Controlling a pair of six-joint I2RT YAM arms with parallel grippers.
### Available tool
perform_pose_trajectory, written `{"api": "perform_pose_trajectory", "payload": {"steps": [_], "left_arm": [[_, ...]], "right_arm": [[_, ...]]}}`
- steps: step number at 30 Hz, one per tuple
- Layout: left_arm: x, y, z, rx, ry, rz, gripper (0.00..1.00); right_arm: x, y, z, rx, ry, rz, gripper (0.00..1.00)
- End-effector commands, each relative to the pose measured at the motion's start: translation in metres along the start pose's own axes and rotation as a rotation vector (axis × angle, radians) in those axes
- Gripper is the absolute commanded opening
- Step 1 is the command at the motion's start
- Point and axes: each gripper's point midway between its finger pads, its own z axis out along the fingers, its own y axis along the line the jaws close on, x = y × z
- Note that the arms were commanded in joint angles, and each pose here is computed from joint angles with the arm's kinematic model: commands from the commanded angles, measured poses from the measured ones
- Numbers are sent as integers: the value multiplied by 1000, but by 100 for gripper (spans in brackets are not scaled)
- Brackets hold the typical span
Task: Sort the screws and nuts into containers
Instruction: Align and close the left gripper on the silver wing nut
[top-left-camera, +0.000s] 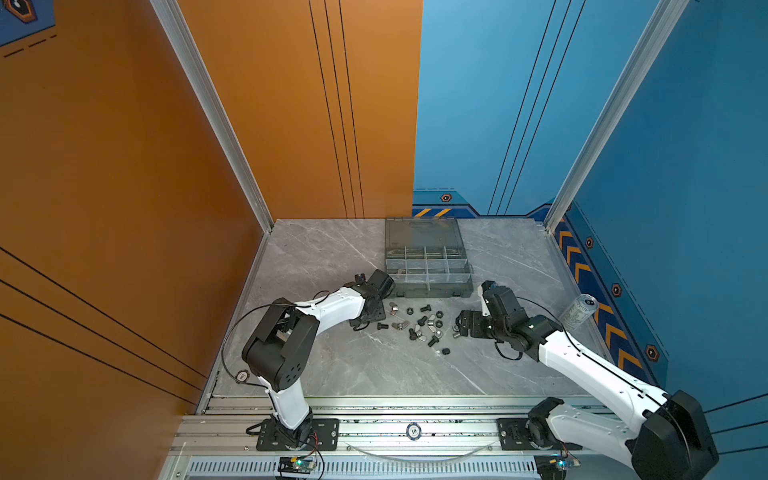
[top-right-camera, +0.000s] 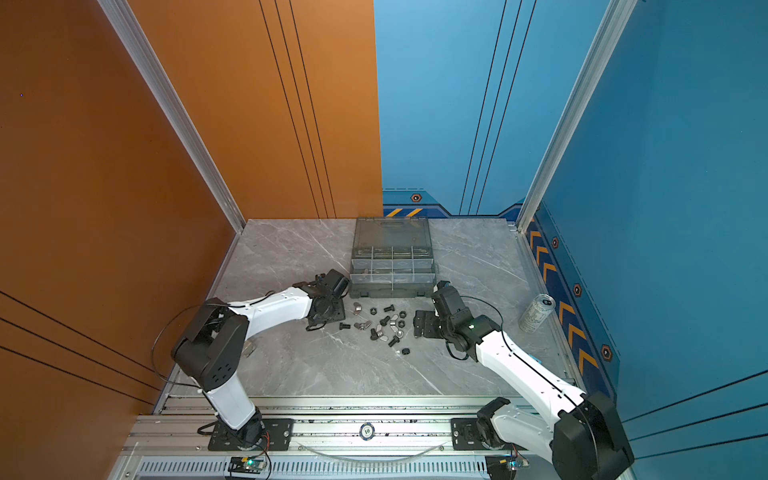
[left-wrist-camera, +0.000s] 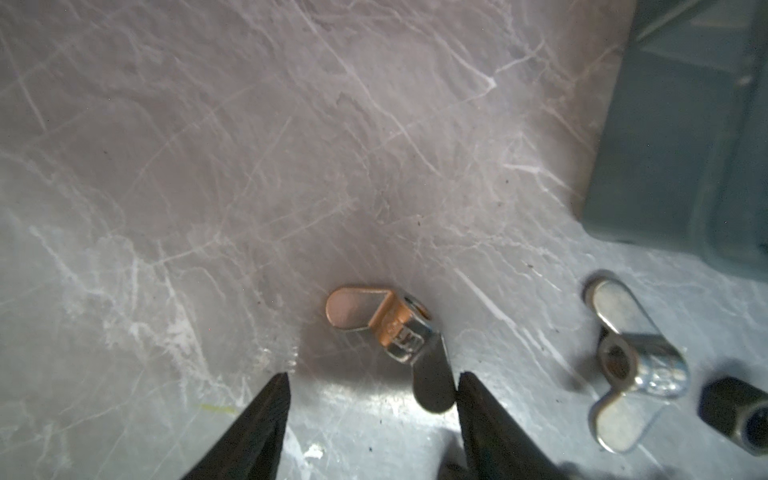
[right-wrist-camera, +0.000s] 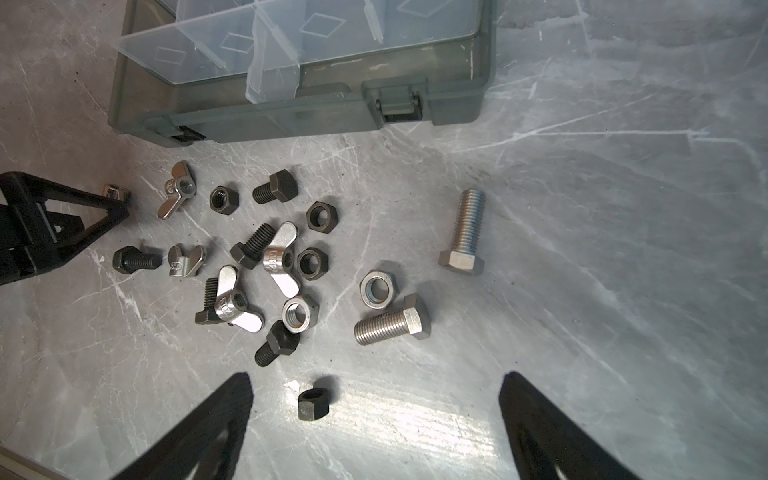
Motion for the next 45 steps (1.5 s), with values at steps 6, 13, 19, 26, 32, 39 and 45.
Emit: {"api": "perform_pose_trajectory", "payload": {"steps": [6,13,19,26,32,39,45], "left_arm": [[11,13,2,-53,18,18,53],[17,23,1,-75,21,39,54],[2,6,-3,-40,0,63,60],[-7,-1,-1,-43,4,96,63],[-4,2,6,-56,22,103,63],[-1,8,10,-78,28,116,62],[2,12,15,-89,43,132,59]], "right_arm": [[6,-1,3,-3,19,-10,95],[7,0,4,-4,22,-9,96],[7,0,4,-5,24,-7,95],[7,-1,4,0,23,-9,95],[6,-1,4,3,23,-10,95],[6,-1,4,4,24,-7,95],[7,-1,4,5,27,-3,95]]}}
